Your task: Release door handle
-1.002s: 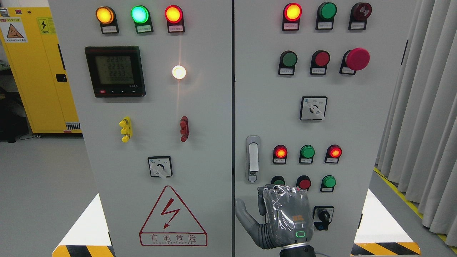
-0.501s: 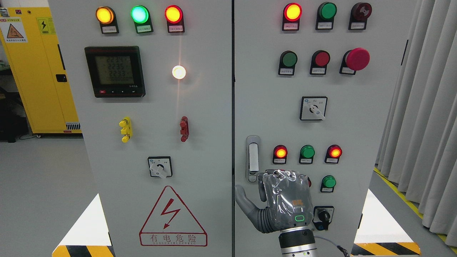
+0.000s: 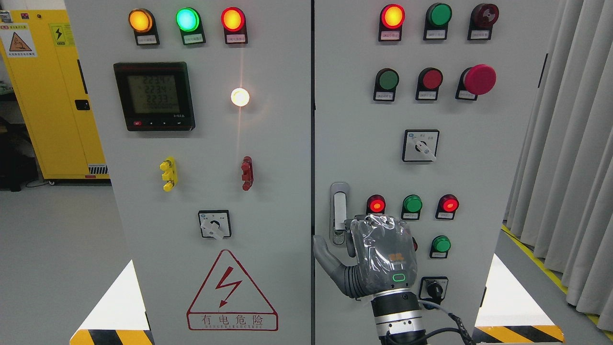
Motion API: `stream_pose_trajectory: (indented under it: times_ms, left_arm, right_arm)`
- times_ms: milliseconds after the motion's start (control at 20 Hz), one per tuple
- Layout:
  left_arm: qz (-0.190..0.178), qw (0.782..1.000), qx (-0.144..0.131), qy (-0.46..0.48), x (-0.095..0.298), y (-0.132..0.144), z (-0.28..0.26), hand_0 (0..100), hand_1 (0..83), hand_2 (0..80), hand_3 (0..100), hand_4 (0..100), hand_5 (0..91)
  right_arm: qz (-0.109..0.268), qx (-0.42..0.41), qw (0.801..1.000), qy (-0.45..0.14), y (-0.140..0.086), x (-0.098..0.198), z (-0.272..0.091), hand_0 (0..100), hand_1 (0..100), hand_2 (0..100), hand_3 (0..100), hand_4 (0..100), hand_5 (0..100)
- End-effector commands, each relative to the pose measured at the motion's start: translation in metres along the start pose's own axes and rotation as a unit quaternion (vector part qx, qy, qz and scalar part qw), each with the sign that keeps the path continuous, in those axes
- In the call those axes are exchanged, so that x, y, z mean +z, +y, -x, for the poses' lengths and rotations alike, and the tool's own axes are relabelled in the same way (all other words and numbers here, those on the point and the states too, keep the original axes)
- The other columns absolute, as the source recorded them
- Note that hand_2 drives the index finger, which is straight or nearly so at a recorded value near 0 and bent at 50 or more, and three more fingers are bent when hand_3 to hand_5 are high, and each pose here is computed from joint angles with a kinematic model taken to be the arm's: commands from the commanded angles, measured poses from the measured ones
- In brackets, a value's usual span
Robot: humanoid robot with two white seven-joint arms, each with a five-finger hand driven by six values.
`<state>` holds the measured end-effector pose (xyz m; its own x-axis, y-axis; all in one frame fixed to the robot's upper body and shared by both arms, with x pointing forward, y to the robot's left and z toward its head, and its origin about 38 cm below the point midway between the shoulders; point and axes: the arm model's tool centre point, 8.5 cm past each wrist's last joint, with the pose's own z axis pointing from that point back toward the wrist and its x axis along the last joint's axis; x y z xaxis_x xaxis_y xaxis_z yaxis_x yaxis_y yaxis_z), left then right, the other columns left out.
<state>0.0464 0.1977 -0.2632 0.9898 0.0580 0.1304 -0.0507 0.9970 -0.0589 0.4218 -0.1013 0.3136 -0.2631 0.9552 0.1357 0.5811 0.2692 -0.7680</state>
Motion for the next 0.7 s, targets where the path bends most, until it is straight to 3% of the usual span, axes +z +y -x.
stream_pose_trajectory:
  times_ms: [0, 301, 651]
  left_arm:
    - [0.000, 1.000, 0.000, 0.000, 0.0000, 0.0000, 0.0001, 12, 55.6, 0.0, 0, 0, 0.0]
    - [0.000, 1.000, 0.000, 0.000, 0.0000, 0.0000, 0.0001, 12, 55.6, 0.0, 0, 0, 0.0]
    - [0.000, 1.000, 0.000, 0.000, 0.0000, 0.0000, 0.0001, 12, 55.6, 0.0, 0, 0, 0.0]
  right_arm:
    - [-0.011, 0.007, 1.000, 0.009, 0.0084, -0.0046, 0.0057, 32, 28, 100, 100, 100, 100]
    - [-0.012, 0.007, 1.000, 0.020, 0.0094, -0.0050, 0.0082, 33, 32, 100, 100, 100, 100]
    - [-0.007, 0.005, 1.000, 0.019, 0.0062, -0.0082, 0.0066, 39, 28, 100, 100, 100, 100]
